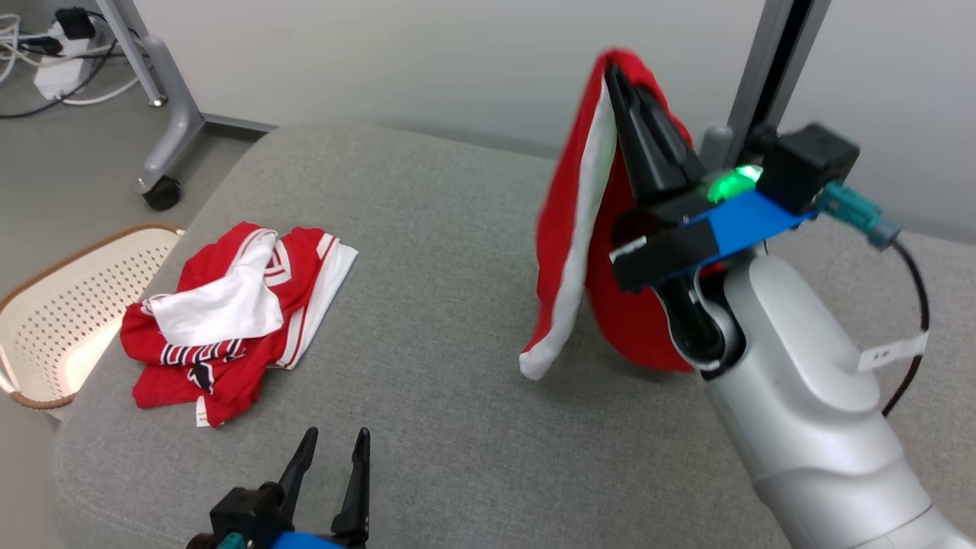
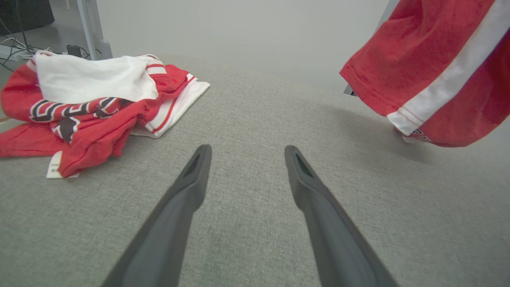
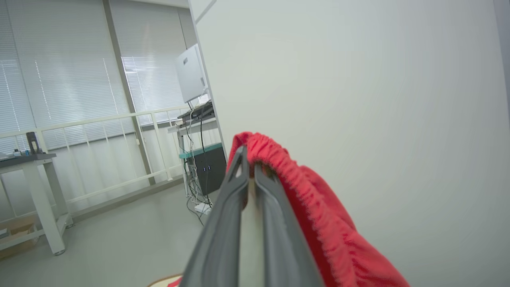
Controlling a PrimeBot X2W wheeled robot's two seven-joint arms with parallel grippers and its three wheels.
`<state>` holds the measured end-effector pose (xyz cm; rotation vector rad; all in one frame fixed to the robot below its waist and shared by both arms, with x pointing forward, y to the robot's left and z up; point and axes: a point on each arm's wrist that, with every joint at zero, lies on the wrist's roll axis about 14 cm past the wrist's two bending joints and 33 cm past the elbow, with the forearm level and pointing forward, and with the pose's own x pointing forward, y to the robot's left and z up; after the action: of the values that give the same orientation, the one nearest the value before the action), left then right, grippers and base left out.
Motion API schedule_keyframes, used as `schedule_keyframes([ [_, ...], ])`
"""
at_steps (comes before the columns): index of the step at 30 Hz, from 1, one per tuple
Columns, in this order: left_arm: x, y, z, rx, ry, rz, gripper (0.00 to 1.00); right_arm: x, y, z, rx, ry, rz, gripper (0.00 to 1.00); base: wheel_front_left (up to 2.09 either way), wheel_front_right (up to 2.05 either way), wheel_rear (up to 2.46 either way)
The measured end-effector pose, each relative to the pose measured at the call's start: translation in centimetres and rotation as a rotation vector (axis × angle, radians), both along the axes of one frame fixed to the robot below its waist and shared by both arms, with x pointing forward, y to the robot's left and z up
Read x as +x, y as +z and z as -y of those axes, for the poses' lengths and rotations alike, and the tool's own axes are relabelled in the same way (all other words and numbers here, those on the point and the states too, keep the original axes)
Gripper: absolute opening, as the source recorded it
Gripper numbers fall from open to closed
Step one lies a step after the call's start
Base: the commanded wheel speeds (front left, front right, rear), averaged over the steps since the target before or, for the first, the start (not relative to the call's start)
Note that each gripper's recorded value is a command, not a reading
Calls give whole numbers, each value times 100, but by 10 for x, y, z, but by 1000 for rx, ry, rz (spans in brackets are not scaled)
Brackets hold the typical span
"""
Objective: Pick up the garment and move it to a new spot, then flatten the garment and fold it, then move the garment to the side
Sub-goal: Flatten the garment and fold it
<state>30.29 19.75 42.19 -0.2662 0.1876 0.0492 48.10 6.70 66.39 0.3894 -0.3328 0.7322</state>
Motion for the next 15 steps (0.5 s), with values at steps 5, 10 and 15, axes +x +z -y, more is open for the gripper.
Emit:
schedule_keyframes([
  [5,-16,-2,-8,1,29,-1,100,-19,52,-8,169,89,18,0,0,0,0],
  [10,-25,-12,-2,-9,17,-28,100,-22,22,16,214,49,-108,0,0,0,0],
  [15,-13,-11,20,-18,-55,-25,100,-16,-86,87,119,-185,-343,0,0,0,0],
])
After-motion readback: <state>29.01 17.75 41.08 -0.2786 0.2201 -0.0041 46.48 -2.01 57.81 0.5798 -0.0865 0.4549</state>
